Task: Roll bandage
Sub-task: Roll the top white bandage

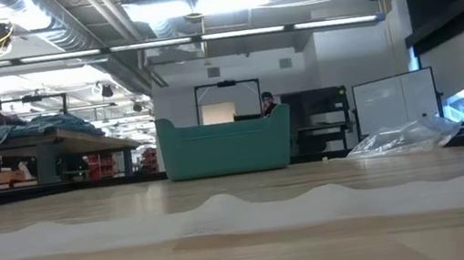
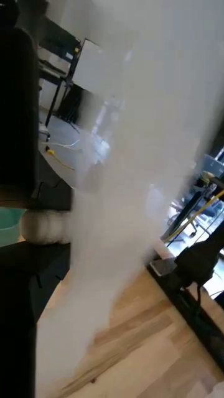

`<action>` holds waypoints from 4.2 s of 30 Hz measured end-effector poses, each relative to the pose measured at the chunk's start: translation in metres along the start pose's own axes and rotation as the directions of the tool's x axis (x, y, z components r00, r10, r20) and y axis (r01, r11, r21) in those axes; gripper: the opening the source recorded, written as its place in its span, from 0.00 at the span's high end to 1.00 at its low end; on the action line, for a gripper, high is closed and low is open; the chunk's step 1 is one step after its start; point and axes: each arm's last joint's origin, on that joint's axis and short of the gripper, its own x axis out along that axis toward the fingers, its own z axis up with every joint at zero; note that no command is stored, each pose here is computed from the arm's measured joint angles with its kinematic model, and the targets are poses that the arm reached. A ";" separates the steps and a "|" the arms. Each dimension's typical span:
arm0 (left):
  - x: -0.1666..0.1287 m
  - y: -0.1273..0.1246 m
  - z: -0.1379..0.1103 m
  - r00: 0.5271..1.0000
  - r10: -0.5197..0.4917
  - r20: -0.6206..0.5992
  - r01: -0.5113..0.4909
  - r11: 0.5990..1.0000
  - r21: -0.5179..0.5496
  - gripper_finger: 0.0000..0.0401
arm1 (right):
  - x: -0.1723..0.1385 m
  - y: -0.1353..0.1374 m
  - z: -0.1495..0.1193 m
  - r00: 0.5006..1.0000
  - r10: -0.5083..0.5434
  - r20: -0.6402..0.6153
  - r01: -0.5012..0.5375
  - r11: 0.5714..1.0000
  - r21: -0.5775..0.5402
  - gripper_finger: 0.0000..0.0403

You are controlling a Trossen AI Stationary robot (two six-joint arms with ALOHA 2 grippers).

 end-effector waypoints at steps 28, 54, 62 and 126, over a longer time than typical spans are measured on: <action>0.032 -0.023 -0.068 0.965 -0.140 -0.223 0.015 0.875 -0.484 0.87 | 0.078 -0.053 -0.172 0.875 0.159 -0.457 0.086 0.879 0.469 0.41; 0.039 -0.023 -0.082 0.952 -0.199 -0.232 0.044 0.838 -0.543 0.87 | 0.064 -0.068 -0.135 0.821 0.182 -0.541 0.219 0.775 0.593 0.40; 0.038 -0.025 -0.081 0.953 -0.202 -0.226 0.049 0.839 -0.542 0.87 | 0.051 -0.060 -0.132 0.762 0.250 -0.597 0.160 0.821 0.548 0.40; 0.014 0.000 -0.027 0.979 -0.037 0.201 0.131 0.870 -0.476 0.87 | -0.066 0.050 -0.129 0.937 0.311 0.160 -0.326 0.942 0.079 0.96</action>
